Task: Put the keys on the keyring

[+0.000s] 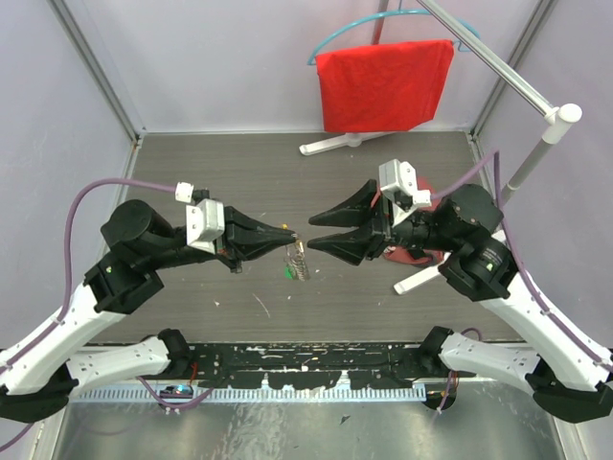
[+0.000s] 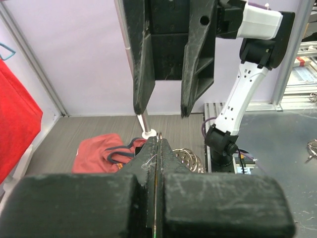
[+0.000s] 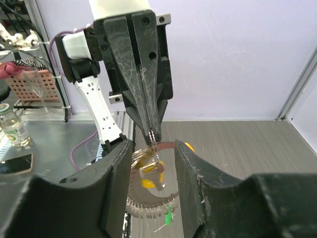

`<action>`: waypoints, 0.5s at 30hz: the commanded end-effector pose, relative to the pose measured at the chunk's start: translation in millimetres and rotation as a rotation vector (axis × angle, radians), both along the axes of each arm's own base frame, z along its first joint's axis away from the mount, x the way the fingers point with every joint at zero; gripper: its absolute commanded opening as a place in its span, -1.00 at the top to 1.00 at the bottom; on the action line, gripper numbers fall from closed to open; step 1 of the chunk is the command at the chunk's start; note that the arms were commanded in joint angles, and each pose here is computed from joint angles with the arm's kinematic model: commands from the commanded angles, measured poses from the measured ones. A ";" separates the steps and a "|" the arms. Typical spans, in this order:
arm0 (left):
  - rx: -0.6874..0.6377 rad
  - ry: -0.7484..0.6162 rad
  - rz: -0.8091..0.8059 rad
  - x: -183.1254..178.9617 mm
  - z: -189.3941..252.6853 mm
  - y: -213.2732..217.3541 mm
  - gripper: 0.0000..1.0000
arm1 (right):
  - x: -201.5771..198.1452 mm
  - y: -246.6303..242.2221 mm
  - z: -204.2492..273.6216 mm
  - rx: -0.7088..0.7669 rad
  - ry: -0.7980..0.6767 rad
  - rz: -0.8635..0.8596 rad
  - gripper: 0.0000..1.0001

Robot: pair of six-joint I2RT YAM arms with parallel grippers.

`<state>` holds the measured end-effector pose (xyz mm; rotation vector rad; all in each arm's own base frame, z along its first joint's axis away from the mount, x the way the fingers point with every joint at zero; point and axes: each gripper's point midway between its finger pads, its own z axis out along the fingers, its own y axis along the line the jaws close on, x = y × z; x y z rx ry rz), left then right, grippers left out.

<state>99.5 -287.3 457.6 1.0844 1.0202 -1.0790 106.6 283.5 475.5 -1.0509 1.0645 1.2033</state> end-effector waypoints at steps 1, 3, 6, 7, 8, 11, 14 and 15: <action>-0.067 -0.013 -0.044 -7.8 16.6 -2.0 1.00 | -0.9 8.6 2.8 0.014 -0.049 0.049 0.11; -0.078 -0.008 -0.057 -10.0 18.3 -2.4 1.00 | -2.3 9.6 0.1 0.006 -0.042 0.061 0.13; -0.083 -0.002 -0.064 -9.9 17.7 -4.4 1.00 | -6.1 8.0 0.0 0.011 -0.042 0.074 0.18; -0.083 -0.002 -0.066 -10.1 17.6 -4.7 1.00 | -7.5 7.4 0.5 0.013 -0.043 0.078 0.20; -0.085 -0.002 -0.068 -10.5 18.0 -4.8 1.00 | -7.8 7.0 0.6 0.014 -0.043 0.078 0.24; -0.085 0.000 -0.074 -11.0 17.9 -5.7 1.00 | -9.1 6.0 1.3 0.016 -0.043 0.081 0.34; -0.081 0.004 -0.076 -10.8 16.5 -6.5 1.00 | -10.5 5.8 2.7 0.020 -0.042 0.087 0.40; -0.080 0.006 -0.077 -10.7 16.1 -6.8 1.00 | -10.7 6.2 2.4 0.020 -0.041 0.090 0.42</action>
